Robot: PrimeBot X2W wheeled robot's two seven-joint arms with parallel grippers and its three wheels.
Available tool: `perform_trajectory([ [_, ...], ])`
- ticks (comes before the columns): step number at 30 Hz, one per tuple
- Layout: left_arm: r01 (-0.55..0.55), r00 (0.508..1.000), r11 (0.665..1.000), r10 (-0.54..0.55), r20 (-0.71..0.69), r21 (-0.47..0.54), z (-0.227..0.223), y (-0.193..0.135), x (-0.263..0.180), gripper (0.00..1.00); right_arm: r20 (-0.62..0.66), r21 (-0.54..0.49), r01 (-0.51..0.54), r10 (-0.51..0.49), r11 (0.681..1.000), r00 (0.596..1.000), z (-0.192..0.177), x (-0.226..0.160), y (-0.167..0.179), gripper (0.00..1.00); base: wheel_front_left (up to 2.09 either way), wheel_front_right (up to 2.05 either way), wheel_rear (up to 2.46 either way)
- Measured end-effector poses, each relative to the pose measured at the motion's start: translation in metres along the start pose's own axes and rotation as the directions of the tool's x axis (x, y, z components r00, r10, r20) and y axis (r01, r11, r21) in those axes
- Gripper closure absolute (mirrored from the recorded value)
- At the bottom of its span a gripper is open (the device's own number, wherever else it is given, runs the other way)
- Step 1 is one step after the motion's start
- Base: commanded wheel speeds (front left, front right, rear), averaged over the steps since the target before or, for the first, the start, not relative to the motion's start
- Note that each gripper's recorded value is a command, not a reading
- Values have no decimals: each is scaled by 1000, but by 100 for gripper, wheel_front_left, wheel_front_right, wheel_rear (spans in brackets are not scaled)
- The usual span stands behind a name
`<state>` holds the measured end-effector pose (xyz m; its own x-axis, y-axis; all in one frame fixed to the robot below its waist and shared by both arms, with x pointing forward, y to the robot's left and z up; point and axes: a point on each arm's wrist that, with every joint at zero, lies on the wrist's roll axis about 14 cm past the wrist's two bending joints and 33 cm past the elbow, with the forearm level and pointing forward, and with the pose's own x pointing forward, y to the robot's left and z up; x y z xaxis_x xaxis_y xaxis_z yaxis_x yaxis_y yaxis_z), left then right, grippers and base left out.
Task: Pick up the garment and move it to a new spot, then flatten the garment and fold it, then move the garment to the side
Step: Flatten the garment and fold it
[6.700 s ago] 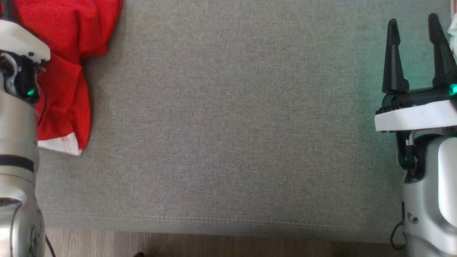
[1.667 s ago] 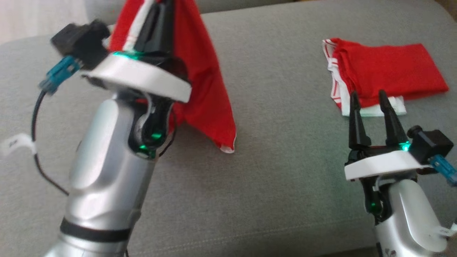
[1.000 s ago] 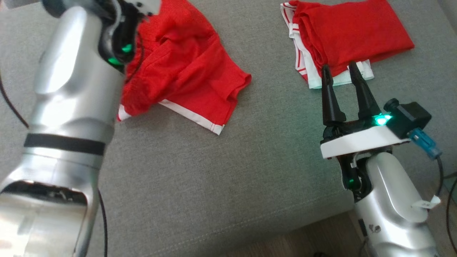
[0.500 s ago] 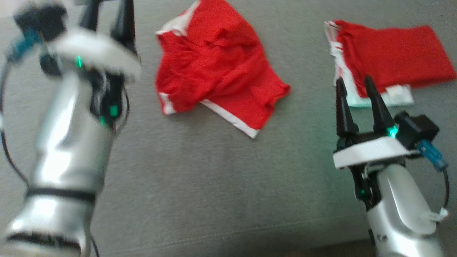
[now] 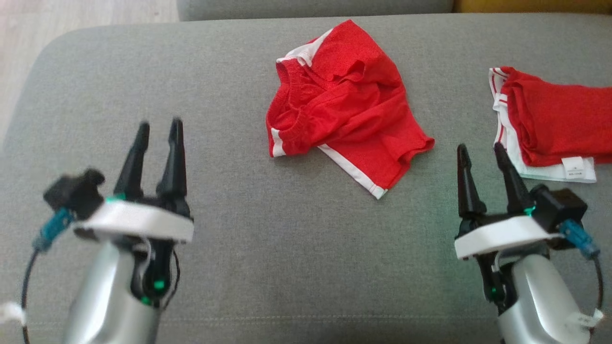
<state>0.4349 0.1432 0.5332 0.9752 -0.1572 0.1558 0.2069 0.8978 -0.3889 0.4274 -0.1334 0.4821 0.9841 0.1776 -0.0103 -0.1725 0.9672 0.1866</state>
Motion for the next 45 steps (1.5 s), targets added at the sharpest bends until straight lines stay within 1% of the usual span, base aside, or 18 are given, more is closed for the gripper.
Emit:
perform_trajectory([
  [3, -47, 999, 999, 47, -2, -20, -5, 7, -15, 0, -7, 0, -3, 3, 1000, 1000, -1, -4, 2, 0, 0, 0, 0],
  [8, -39, 999, 999, 39, 5, 0, -4, 3, -15, 0, -17, 12, -13, 13, 1000, 1000, -2, -5, 6, 0, 0, 0, 0],
  [12, -28, 1000, 1000, 28, 9, 2, -4, -3, -12, 0, -113, 28, -58, 61, 998, 992, -21, -11, 22, 0, 0, 0, 0],
  [15, -22, 1000, 1000, 22, 1, -3, -9, -5, -10, 0, -175, 40, -98, 104, 994, 979, -36, -14, 36, 0, 0, 0, 0],
  [19, -23, 1000, 1000, 23, -18, -13, -17, -6, -8, 0, -290, 42, -116, 123, 992, 949, -64, -21, 42, 0, 0, 0, 0],
  [24, -28, 999, 999, 28, -41, -18, -26, -4, -7, 0, -390, 119, -107, 145, 987, 909, -90, -22, 48, 0, 0, 0, 0],
  [28, -41, 998, 999, 40, -55, -12, -31, 1, -8, 0, -414, 186, -124, 192, 975, 890, -96, -10, 62, 0, 0, 0, 0],
  [36, -67, 997, 998, 67, -48, -7, -29, 10, -5, 0, -505, 231, -119, 224, 966, 834, -123, -6, 71, 0, 0, 0, 0],
  [45, -82, 995, 997, 82, -59, -6, -33, 16, -5, 0, -516, 251, -135, 251, 958, 819, -126, 14, 80, 0, 0, 0, 0],
])
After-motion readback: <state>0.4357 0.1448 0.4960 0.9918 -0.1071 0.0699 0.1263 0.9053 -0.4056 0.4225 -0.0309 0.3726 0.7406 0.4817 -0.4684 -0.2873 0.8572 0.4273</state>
